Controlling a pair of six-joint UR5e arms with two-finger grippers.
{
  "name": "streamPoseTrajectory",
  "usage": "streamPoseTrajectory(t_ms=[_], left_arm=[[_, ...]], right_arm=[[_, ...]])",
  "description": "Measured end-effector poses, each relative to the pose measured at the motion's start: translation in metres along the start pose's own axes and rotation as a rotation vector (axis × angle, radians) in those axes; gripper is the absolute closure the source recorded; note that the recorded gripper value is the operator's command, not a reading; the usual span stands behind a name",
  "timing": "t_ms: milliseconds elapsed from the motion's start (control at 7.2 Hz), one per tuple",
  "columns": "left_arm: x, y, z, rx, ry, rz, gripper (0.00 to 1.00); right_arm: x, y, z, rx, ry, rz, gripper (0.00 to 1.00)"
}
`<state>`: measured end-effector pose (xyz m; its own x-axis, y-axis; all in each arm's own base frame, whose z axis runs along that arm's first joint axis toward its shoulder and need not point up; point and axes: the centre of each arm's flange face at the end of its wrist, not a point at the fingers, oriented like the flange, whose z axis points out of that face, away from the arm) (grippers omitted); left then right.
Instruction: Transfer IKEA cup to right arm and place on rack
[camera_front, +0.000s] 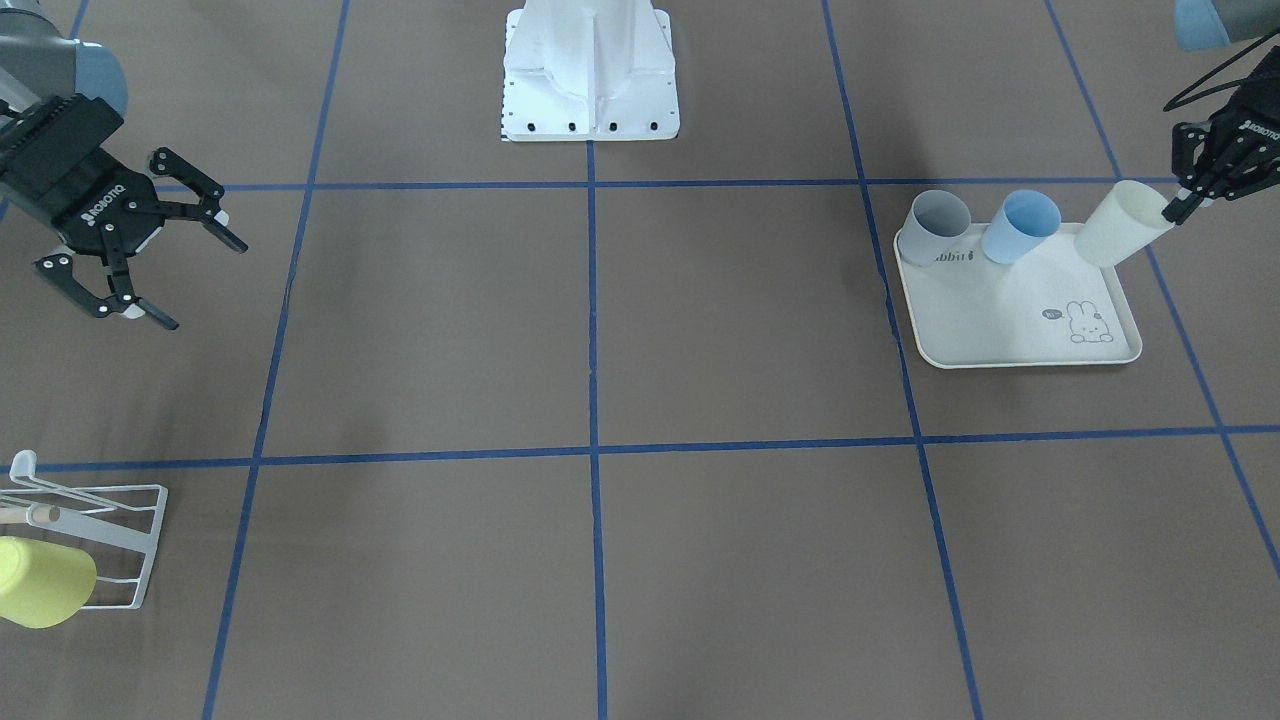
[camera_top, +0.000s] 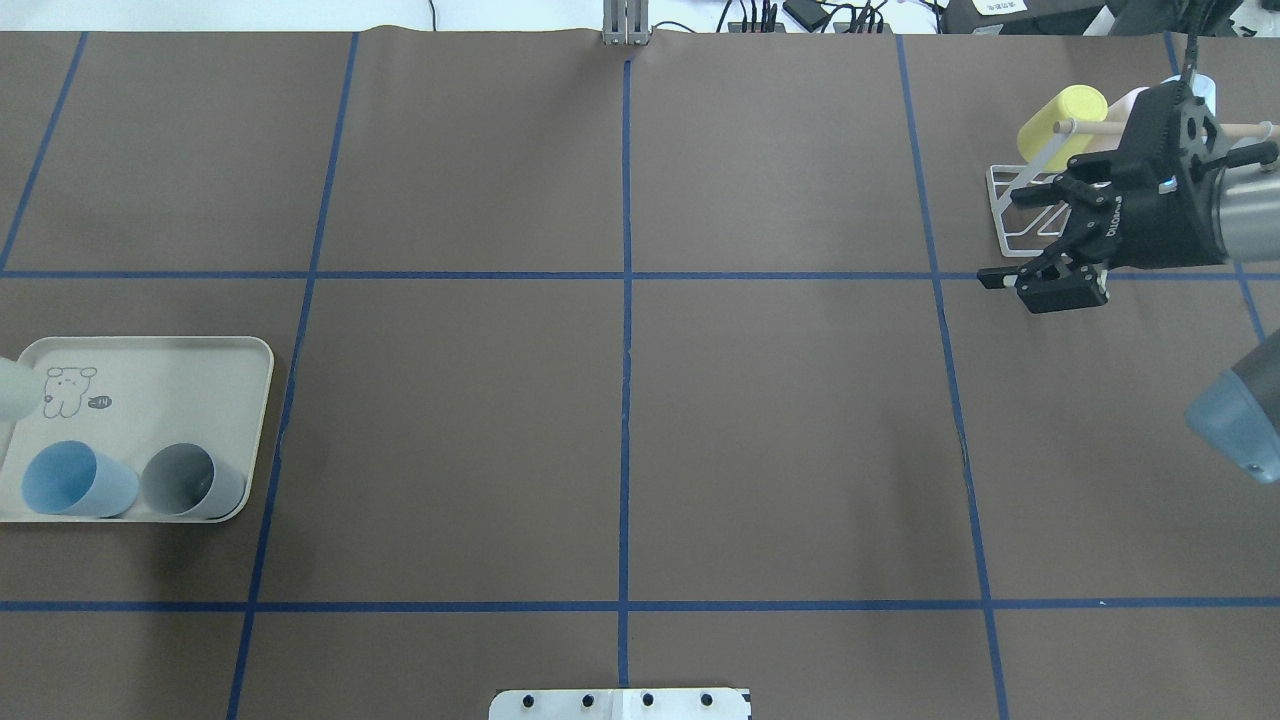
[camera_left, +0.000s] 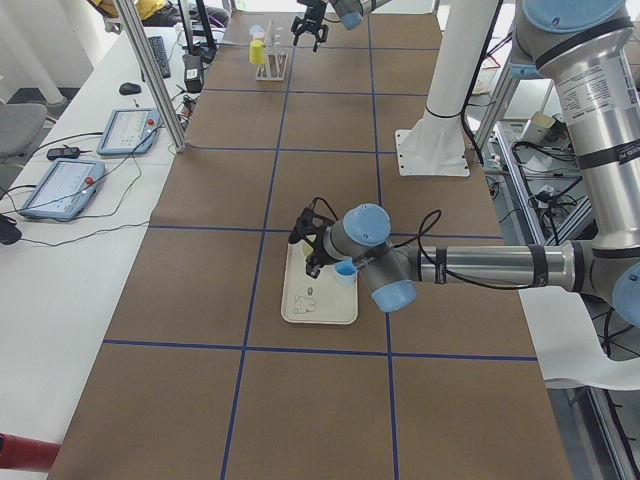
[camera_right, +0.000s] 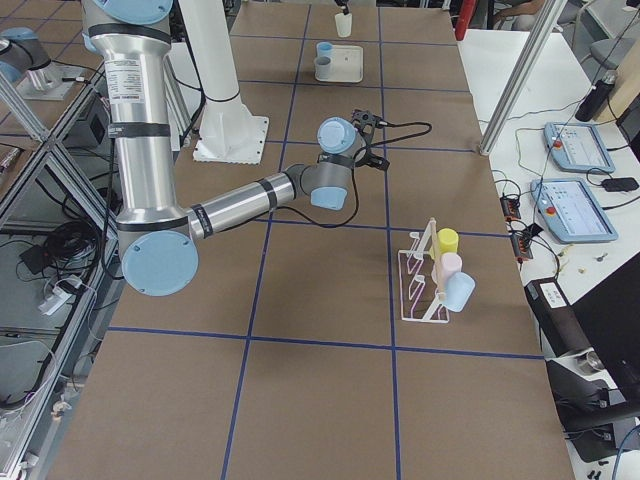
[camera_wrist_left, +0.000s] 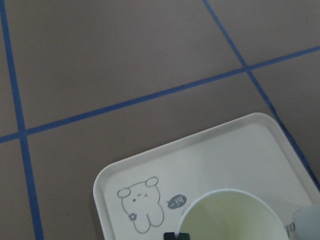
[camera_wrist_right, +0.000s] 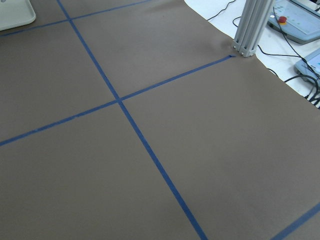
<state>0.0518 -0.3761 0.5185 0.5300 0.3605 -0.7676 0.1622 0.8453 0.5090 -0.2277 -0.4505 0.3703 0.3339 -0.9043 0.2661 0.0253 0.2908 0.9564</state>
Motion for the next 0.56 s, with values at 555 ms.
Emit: streamPoseTrajectory(t_ms=[555], left_arm=[[0.152,-0.127,-0.028,0.016,0.216,-0.193,1.0]], right_arm=[[-0.058,-0.047,0.066,0.137,-0.119,-0.06,0.0]])
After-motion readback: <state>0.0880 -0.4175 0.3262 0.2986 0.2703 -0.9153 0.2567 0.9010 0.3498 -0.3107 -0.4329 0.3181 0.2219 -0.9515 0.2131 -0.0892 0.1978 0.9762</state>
